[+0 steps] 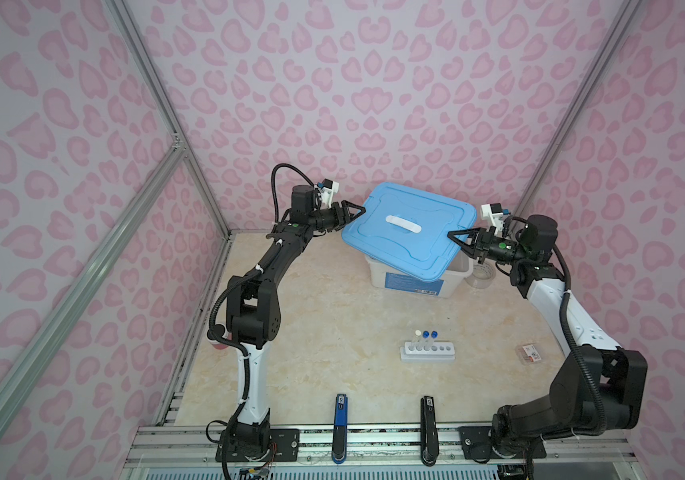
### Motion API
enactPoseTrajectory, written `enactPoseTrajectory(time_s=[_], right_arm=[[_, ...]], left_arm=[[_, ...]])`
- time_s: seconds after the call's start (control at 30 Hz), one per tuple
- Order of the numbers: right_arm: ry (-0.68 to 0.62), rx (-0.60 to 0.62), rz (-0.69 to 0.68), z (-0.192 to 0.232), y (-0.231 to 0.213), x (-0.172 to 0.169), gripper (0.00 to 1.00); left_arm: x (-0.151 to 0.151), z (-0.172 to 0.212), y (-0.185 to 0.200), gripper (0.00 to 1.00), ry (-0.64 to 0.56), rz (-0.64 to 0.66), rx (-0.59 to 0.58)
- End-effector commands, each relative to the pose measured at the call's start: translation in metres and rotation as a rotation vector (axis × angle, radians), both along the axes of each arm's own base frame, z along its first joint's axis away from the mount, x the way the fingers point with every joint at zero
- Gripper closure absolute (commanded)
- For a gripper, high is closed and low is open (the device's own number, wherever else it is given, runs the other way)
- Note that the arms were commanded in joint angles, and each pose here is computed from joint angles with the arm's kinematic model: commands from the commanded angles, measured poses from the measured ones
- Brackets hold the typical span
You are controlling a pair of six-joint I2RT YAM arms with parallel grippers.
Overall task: Organize the chemistry lab equipment
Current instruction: 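Lower the blue lid onto the white bin with both grippers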
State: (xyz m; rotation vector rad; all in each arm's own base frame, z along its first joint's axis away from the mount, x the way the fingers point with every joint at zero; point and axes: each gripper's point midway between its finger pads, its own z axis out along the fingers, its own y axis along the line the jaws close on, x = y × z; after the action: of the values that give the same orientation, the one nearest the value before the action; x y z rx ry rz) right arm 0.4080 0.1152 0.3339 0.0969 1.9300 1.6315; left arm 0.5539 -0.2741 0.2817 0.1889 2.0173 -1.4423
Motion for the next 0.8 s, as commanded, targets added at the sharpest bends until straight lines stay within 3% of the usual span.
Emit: enactPoseTrajectory(time_s=[0.0,0.17,0.53,0.77], right_arm=[[-0.037,0.006,-0.055,-0.003,-0.009,0.018,0.84],[-0.021,0.016,-0.065,-0.014,-0.014,0.029,0.70],[0.035,0.011,-0.120,-0.035,-0.030,0.053,0.69],[0.078,-0.082,-0.160,-0.053,-0.047,0.067,0.69]], left_arm=[[-0.009,0.007,-0.012,0.34,-0.009,-0.070,-0.029],[-0.013,0.006,-0.014,0.35,-0.003,-0.075,-0.026],[-0.016,0.003,-0.016,0.36,0.009,-0.076,-0.018],[-0.017,-0.002,-0.016,0.37,0.020,-0.076,-0.012]])
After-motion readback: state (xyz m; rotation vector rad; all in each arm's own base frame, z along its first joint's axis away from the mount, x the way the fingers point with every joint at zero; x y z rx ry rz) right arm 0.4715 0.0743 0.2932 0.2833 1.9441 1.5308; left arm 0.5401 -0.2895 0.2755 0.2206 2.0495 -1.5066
